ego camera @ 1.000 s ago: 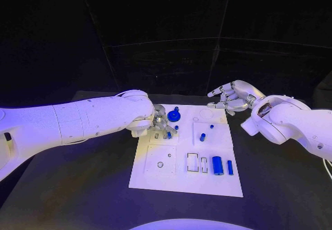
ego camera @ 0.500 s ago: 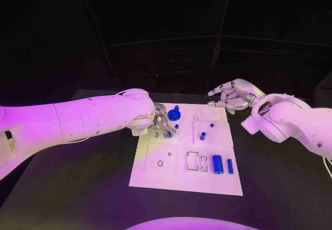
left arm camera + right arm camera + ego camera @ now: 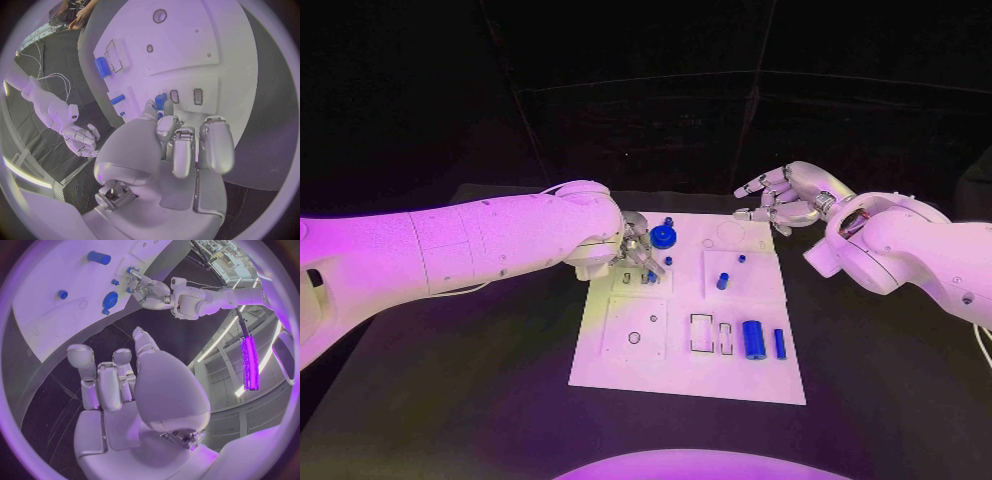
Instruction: Assemble the parts on the task board
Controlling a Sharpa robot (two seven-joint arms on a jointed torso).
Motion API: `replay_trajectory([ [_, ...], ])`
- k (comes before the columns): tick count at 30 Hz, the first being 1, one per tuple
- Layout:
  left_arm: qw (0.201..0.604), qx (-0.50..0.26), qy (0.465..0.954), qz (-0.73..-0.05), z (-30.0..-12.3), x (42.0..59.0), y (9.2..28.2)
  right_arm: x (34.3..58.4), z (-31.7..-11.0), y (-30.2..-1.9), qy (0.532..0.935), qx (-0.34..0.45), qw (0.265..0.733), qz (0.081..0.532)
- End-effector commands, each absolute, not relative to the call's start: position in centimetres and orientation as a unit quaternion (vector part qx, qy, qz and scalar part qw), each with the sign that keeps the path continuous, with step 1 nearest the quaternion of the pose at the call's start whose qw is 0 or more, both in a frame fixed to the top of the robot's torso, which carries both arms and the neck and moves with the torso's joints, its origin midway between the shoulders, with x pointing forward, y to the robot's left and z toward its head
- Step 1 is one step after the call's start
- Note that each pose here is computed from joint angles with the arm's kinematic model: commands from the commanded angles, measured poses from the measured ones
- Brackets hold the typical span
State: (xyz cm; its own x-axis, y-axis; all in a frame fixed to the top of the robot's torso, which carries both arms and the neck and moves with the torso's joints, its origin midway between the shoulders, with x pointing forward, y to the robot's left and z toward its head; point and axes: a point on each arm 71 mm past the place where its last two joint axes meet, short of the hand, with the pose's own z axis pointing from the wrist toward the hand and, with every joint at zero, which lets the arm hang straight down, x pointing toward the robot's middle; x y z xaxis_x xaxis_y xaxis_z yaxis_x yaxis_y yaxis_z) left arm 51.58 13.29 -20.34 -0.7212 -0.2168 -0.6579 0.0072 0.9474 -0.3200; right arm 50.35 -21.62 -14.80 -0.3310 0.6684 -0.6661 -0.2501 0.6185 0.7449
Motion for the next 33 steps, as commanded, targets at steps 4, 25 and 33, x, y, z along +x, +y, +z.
replay_trajectory([
  [4,0.372,-0.062,0.911,-0.169,-20.2,51.4,13.3,50.4,-14.7,-21.4,0.705,0.143,0.557,0.414],
  [25,0.415,-0.124,0.884,-0.174,-19.0,51.3,16.2,50.4,-14.7,-21.6,0.705,0.144,0.559,0.413],
  [33,0.419,-0.131,0.880,-0.180,-19.8,50.8,16.1,50.4,-14.7,-21.6,0.704,0.143,0.559,0.413],
])
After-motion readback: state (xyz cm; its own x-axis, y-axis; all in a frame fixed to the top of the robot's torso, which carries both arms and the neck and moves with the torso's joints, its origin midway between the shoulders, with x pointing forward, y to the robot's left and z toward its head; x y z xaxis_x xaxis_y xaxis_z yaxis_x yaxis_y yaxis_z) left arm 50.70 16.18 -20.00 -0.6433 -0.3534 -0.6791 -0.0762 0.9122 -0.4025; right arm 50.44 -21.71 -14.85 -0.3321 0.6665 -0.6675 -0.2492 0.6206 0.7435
